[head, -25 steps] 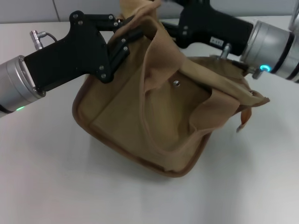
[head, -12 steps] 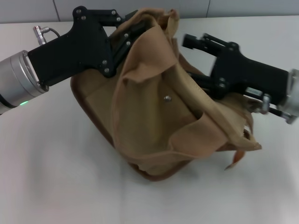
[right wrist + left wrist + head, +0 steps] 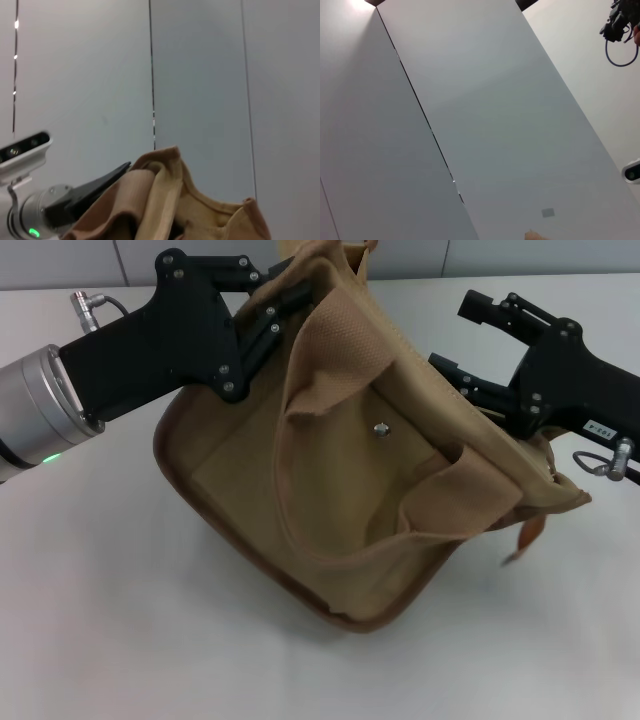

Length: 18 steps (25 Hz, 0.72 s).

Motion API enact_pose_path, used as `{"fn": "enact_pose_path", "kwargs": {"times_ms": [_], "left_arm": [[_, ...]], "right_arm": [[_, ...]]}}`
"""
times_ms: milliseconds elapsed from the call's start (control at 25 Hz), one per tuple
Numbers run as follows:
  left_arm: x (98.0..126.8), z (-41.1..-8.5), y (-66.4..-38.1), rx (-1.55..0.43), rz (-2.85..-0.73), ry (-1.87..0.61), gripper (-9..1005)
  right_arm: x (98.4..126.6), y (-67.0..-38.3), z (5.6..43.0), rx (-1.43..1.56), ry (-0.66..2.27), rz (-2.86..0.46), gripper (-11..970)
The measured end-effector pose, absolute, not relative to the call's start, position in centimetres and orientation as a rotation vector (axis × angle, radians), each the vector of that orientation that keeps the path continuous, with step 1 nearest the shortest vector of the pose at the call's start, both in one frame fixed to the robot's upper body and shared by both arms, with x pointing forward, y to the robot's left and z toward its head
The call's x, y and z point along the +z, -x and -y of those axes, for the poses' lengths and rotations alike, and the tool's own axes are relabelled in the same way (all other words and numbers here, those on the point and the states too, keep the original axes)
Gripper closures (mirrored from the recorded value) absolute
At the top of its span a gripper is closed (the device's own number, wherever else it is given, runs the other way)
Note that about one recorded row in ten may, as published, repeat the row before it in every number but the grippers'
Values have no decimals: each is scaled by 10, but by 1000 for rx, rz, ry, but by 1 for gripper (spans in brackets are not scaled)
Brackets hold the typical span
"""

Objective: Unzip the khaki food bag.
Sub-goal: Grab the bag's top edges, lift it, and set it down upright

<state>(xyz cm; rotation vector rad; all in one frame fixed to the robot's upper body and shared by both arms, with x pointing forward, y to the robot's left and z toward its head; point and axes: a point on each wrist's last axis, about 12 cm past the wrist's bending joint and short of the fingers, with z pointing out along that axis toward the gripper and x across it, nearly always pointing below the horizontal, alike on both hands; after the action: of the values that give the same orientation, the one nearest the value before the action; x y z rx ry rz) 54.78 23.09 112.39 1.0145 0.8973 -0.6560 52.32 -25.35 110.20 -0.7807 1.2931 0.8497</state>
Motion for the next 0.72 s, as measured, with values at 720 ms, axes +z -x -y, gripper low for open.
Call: {"fn": "enact_pose_path", "kwargs": {"times_ms": [720], "left_arm": [[1125, -232, -548, -655, -892, -1009, 854]], "right_arm": [[1085, -512, 234, 387, 1021, -949, 118]]}}
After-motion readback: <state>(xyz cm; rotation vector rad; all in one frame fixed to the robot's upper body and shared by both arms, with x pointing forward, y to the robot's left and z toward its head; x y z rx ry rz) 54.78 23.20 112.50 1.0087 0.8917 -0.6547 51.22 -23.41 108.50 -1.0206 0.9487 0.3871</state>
